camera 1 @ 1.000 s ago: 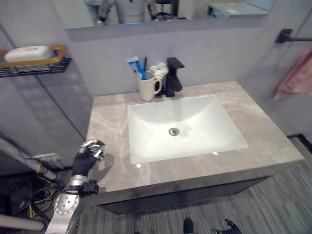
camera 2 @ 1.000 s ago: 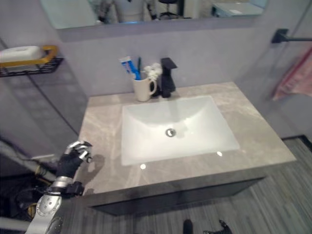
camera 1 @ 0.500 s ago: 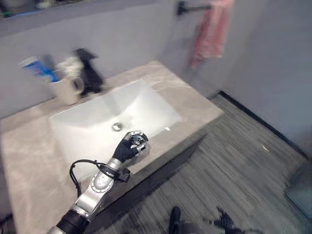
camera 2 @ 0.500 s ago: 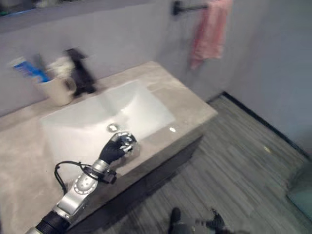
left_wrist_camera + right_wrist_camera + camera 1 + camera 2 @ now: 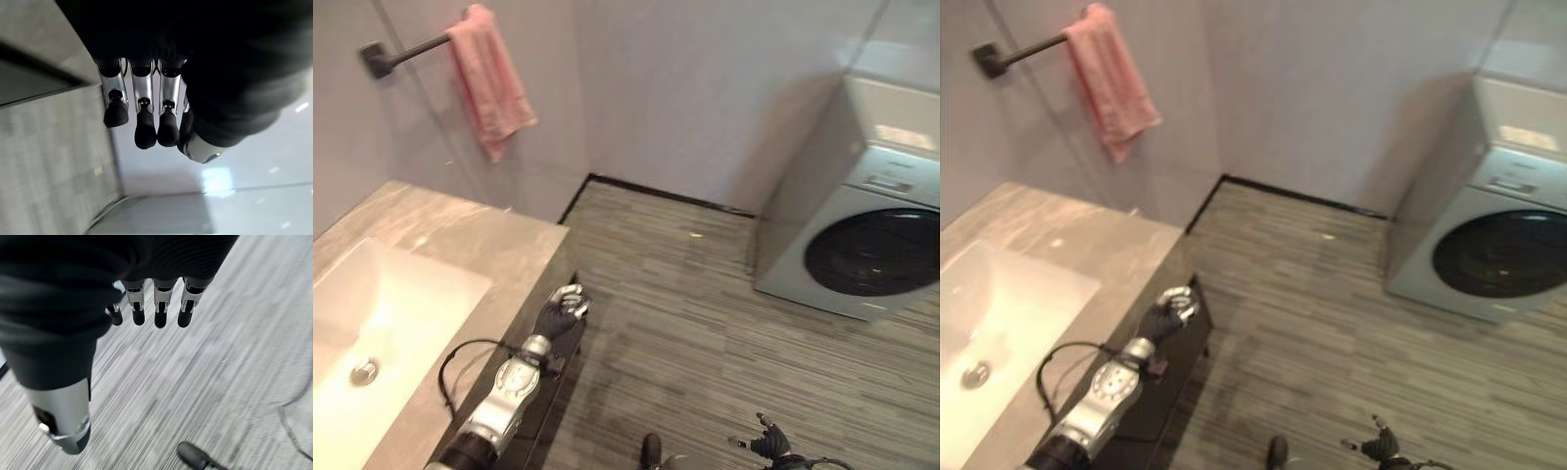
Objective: Put brush and paste in cup on sink, flatten towel.
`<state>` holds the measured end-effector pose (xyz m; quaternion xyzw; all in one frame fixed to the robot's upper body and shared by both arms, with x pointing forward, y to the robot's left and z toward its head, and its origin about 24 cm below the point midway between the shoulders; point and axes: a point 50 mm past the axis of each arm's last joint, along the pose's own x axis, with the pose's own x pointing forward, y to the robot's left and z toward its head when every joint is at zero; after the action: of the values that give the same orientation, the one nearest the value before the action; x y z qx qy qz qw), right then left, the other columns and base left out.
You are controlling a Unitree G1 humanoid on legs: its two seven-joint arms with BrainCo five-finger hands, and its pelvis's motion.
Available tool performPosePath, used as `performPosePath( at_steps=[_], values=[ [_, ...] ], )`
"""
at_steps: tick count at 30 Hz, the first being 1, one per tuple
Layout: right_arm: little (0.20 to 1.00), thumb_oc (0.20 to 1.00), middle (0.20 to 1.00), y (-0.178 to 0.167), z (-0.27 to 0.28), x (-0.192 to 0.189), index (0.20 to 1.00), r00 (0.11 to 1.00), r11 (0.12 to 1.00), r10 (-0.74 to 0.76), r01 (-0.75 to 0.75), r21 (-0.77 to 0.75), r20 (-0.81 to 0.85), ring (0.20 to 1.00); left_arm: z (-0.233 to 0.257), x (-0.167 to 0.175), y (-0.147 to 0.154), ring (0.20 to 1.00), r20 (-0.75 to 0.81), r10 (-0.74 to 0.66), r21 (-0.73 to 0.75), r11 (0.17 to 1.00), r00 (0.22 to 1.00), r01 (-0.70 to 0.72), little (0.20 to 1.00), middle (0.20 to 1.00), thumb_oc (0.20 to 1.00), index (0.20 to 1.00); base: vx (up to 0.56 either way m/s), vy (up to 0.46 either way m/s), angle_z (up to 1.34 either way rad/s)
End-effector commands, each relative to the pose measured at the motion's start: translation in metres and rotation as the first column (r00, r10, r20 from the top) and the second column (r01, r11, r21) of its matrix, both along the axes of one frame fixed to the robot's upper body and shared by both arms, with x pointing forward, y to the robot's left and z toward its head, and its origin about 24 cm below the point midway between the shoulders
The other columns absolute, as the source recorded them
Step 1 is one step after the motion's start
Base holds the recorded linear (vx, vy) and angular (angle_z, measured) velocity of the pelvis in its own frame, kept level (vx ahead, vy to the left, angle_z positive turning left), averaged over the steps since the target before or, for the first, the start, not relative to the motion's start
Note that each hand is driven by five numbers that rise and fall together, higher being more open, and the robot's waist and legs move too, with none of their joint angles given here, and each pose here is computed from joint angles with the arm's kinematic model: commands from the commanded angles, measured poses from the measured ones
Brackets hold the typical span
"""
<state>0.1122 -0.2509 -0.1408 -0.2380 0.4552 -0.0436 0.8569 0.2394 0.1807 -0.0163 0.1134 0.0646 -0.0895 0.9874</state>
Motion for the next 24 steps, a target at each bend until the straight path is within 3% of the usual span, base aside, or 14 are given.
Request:
performPosePath(
  at_steps=[1,2,3,4,5,8,10,24],
  values=[
    [1.0,1.0,1.0,-0.003,0.005,0.006,1.0,0.999,0.999,0.034,-0.034,-0.013,0.037,1.0,-0.005,-0.001,0.01,0.2,-0.006,0.045,0.019,0.999,0.999,-0.045,0.2,0.2,0.2,0.2,0.09,-0.048,-0.1],
    [1.0,1.0,1.0,-0.004,0.005,0.006,1.0,0.999,0.999,0.034,-0.033,-0.013,0.037,1.0,-0.005,-0.001,0.01,0.2,-0.006,0.044,0.019,0.999,0.999,-0.044,0.2,0.2,0.2,0.2,0.13,-0.01,0.09],
    [1.0,1.0,1.0,-0.004,0.009,0.014,1.0,0.997,1.0,0.006,-0.006,-0.003,0.082,1.0,-0.026,-0.01,0.016,0.793,-0.121,0.095,0.023,0.995,0.988,-0.093,0.793,0.793,0.793,0.793,0.07,0.007,0.04],
    [1.0,1.0,1.0,-0.005,0.009,0.014,1.0,0.997,1.0,0.006,-0.006,-0.004,0.082,1.0,-0.026,-0.01,0.016,0.793,-0.12,0.095,0.023,0.995,0.988,-0.093,0.793,0.793,0.793,0.793,0.1,0.007,-0.17],
    [1.0,1.0,1.0,-0.005,0.009,0.015,1.0,0.996,1.0,-0.011,0.01,0.006,0.085,1.0,-0.034,-0.014,0.017,1.0,-0.168,0.115,-0.002,0.993,0.979,-0.117,1.0,1.0,1.0,1.0,0.05,0.013,-0.34],
    [1.0,1.0,1.0,-0.005,0.012,0.021,1.0,0.992,0.999,-0.043,0.041,0.021,0.116,1.0,-0.051,-0.024,0.021,1.0,-0.248,0.166,0.019,0.986,0.954,-0.167,1.0,1.0,1.0,1.0,0.08,0.06,-0.31],
    [1.0,1.0,1.0,-0.011,0.011,0.024,1.0,0.977,0.984,-0.176,0.172,0.046,0.12,1.0,-0.084,-0.044,0.019,1.0,-0.421,0.252,0.036,0.964,0.871,-0.262,1.0,1.0,1.0,1.0,0.16,0.163,-0.12],
    [1.0,1.0,1.0,0.019,0.0,0.016,1.0,0.994,0.982,-0.091,0.08,0.169,0.059,1.0,-0.093,-0.052,0.035,1.0,-0.441,0.314,0.198,0.948,0.841,-0.25,1.0,1.0,1.0,1.0,0.05,0.023,-0.04]
  ],
)
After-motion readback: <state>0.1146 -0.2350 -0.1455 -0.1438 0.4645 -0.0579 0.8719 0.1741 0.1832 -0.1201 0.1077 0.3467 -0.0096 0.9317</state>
